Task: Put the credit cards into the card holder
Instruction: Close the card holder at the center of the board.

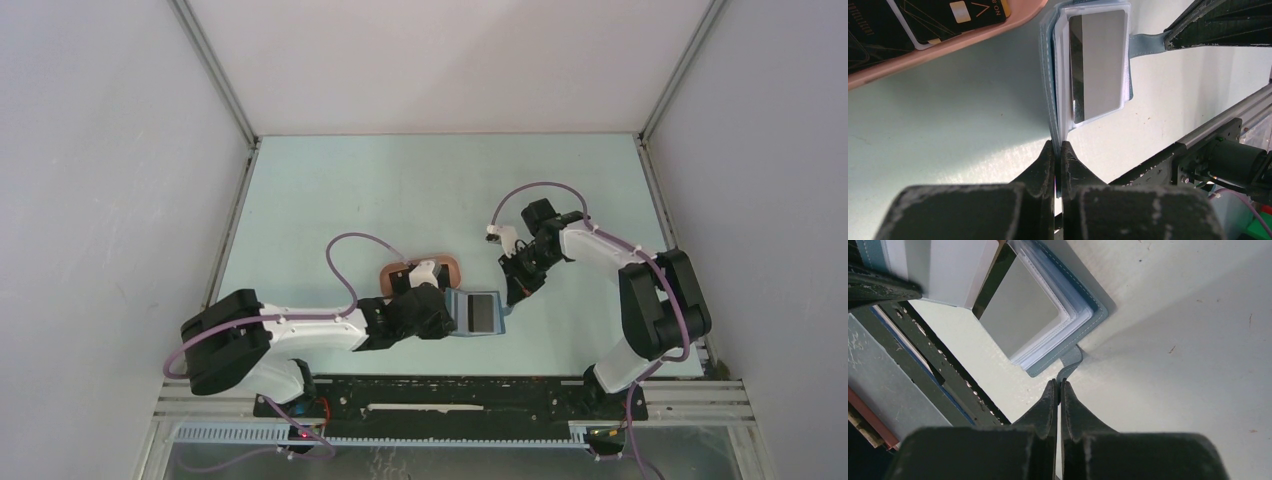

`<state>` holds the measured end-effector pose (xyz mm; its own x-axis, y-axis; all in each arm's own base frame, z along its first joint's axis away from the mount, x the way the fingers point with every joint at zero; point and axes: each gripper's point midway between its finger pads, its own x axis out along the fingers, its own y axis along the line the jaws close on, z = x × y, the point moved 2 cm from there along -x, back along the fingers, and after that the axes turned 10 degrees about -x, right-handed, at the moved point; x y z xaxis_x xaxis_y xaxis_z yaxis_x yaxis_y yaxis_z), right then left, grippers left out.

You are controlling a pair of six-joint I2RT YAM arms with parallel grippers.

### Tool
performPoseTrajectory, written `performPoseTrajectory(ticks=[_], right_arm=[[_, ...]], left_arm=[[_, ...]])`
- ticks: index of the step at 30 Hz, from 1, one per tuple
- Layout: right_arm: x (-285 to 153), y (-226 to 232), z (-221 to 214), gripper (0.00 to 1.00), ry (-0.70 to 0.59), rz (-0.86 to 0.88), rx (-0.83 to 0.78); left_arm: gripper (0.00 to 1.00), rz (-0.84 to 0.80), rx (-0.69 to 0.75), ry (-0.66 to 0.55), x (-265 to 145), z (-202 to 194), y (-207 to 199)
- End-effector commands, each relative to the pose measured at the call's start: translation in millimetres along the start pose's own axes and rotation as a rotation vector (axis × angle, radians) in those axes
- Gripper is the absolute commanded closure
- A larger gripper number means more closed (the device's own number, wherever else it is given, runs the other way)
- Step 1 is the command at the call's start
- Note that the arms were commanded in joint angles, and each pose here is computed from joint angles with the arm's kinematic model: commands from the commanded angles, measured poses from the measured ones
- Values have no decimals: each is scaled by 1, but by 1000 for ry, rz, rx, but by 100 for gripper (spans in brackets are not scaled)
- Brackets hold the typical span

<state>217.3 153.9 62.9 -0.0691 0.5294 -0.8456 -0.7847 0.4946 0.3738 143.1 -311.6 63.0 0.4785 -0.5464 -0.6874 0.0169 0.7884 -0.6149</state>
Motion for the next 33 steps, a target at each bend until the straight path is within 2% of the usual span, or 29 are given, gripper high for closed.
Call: performPoseTrajectory(ticks=[1, 3, 10, 13, 22, 30, 33], right_arm=[[-12, 4, 13, 100, -45, -6, -37], [-12, 4, 14, 100, -50, -8, -41], [-13, 3, 17, 100, -59, -14, -47], [-14, 2, 17, 100, -66, -8, -43], [-20, -3, 18, 100, -95, -1, -25], [-23, -3, 20, 100, -111, 6, -24], [-24, -4, 21, 100, -117, 9, -24]], left_arm=[[96, -10, 35, -7, -2, 3, -9], [90, -64, 47, 6, -2, 2, -19], [58, -269, 97, 61, -2, -3, -62], [49, -295, 126, 72, 4, -1, -76], [41, -401, 123, 134, 15, -3, -99], [37, -453, 61, 156, 26, -1, -90], [31, -509, 56, 154, 25, 3, -97]])
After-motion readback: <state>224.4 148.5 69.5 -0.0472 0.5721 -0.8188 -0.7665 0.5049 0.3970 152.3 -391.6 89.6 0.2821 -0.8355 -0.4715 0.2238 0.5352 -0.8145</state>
